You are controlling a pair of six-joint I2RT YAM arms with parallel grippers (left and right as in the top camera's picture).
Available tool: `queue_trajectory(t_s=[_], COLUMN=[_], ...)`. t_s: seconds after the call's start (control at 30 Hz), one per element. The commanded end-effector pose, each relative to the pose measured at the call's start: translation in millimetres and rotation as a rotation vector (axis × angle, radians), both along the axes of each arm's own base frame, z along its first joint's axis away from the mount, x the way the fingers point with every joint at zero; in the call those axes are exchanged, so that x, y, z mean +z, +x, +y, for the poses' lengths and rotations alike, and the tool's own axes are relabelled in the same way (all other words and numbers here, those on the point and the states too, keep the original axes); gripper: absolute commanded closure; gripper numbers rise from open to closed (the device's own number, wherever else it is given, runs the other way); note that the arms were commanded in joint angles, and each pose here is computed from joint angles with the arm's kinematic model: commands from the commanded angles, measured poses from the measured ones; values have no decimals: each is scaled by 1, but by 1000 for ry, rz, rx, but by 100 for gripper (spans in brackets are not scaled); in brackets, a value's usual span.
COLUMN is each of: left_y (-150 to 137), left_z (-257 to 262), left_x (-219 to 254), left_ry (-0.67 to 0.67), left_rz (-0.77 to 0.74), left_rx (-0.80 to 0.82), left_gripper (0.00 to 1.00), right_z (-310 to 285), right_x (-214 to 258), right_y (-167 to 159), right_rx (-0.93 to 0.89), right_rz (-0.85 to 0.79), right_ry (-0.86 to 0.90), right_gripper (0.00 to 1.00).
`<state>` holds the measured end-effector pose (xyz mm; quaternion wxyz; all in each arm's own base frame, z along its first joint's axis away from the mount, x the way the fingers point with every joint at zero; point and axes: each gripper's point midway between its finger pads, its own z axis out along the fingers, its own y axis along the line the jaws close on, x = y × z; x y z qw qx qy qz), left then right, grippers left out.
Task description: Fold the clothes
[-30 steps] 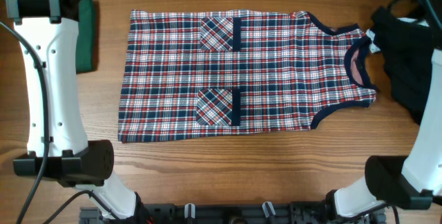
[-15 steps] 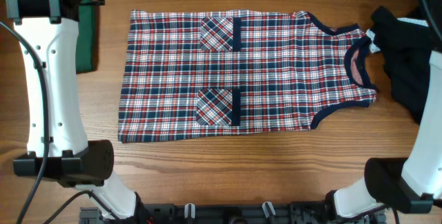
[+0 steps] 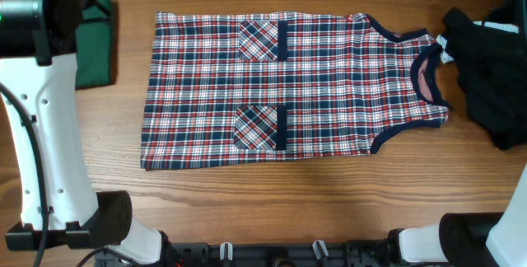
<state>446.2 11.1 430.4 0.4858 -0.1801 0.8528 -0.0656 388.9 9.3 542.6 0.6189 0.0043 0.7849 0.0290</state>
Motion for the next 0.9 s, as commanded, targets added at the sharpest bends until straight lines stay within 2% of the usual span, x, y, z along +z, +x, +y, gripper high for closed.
queue_trajectory(t_s=[0.0,0.03,0.07,0.13,0.2,0.3,0.53,0.67,0.87], left_y=[20,29,47,67,90,118,163,172,173], left_z=[-3,-5,-6,-8,-17,-17,-11,-10,-6], left_x=[24,29,31,20,-10,-65,-185,-246,-286], left_ry=[20,22,22,41,82,84,79,76,88], left_rz=[-121,-154,-200,-200,-150,-40,157,265,340], left_rx=[-10,-14,-16,-32,-110,-122,-115,-119,-104], left_gripper=[0,0,0,0,0,1,0,0,0], right_z=[3,1,-3,-2,-2,6,9,8,9], right_x=[5,1,-17,-48,-94,-147,-214,-256,-318], right_y=[31,45,76,108,140,168,201,210,218], right_rx=[29,17,-3,-3,-6,28,40,36,39], right_rz=[-57,-60,-37,19,116,225,339,429,558], right_ry=[-81,-95,-101,-97,-69,-32,-10,-10,-8], right_gripper=[0,1,0,0,0,0,0,1,1])
